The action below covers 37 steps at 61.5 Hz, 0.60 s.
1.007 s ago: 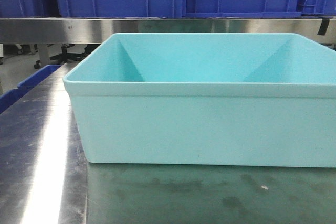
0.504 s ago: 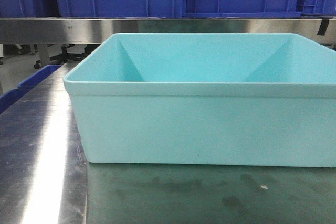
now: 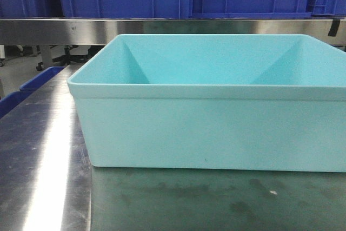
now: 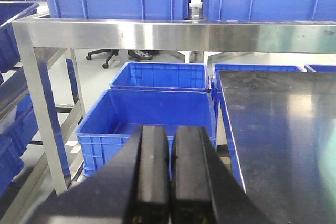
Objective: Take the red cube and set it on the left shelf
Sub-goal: 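Hold the red cube raised in the right gripper, then drive the base to the shelf rack holding the red cube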
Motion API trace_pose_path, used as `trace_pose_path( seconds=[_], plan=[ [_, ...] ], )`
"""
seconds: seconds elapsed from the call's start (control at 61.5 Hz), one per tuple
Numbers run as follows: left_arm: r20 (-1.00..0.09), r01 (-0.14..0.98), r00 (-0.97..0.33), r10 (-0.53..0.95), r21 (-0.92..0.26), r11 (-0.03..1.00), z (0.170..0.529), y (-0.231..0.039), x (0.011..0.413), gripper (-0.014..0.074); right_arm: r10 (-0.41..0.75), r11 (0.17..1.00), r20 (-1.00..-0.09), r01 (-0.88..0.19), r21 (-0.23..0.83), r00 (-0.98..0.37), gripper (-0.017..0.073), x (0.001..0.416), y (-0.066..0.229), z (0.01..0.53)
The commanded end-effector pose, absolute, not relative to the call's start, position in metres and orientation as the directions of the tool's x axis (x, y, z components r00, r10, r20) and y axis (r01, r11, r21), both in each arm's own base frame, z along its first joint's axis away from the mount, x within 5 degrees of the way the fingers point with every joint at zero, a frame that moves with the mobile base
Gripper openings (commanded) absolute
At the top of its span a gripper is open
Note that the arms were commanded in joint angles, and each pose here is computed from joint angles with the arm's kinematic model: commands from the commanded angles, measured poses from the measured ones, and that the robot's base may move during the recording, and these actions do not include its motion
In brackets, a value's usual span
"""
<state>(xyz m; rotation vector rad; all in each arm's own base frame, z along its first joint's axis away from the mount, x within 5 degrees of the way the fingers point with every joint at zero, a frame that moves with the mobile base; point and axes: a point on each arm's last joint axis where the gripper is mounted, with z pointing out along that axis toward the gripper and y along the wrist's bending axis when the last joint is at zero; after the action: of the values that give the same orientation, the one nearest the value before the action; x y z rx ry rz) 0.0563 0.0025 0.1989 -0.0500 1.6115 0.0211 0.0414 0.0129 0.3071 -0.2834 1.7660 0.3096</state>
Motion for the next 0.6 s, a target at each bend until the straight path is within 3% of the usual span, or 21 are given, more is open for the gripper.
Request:
trace_pose_path(
  seconds=[0.0,0.585],
  plan=[
    [-0.999,-0.045,0.039,-0.023,-0.025,0.999,0.1998,0.0026,0.0560,0.0101,-0.004,0.931,-0.995,-0.363,0.034,-0.104,0.0058,0.0420,0.0133,0.3232],
    [-0.999,-0.045,0.039,-0.023,-0.025,0.999,0.1998,0.0026,0.0560,0.0101,-0.003,0.931,-0.995,-0.362,0.035,-0.105,0.0058,0.0420,0.0133,0.3232]
  ],
)
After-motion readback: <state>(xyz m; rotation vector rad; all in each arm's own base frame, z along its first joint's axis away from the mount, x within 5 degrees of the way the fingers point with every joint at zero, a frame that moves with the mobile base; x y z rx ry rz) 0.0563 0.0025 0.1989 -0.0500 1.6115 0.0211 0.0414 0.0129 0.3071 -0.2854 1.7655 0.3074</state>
